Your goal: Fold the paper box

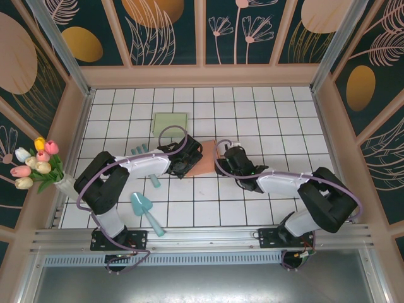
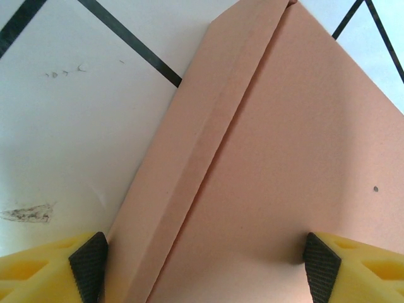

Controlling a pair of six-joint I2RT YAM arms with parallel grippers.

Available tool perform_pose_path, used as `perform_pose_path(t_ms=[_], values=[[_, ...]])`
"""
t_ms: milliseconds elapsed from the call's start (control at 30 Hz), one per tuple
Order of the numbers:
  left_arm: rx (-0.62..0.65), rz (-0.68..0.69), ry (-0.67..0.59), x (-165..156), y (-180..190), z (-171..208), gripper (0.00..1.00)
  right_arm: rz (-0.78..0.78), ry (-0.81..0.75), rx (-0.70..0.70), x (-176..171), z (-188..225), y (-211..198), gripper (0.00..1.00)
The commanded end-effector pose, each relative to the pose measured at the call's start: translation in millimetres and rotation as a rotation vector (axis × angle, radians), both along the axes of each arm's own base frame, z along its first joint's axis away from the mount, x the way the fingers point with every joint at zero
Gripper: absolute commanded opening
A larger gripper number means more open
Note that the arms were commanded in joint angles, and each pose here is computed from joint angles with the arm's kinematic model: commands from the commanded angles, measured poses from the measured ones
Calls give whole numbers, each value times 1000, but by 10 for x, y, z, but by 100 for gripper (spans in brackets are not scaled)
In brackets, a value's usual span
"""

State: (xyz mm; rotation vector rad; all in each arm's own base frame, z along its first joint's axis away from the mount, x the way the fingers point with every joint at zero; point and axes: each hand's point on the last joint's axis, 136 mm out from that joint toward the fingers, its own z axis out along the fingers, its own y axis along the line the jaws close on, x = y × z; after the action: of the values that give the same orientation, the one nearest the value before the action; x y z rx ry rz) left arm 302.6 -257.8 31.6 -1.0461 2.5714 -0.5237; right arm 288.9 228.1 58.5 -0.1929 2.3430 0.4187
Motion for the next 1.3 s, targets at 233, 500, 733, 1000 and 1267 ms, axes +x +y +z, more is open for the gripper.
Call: perform_pose_path(t_ms=[233,500,733,1000,1267], values=[[158,-13,173,-358,360,-463,81,70,23,80,-18,4,181,59],[158,-15,175,-358,358,-475,81,86,57,83,-42,-127,222,59],[159,-13,176,-357,364,-478,81,127,90,173,-144,-63,344,50],[160,-10,178,-353,363,-492,81,150,134,201,-248,-51,401,46],[162,-7,181,-352,373,-502,81,156,120,207,-336,-11,422,44]])
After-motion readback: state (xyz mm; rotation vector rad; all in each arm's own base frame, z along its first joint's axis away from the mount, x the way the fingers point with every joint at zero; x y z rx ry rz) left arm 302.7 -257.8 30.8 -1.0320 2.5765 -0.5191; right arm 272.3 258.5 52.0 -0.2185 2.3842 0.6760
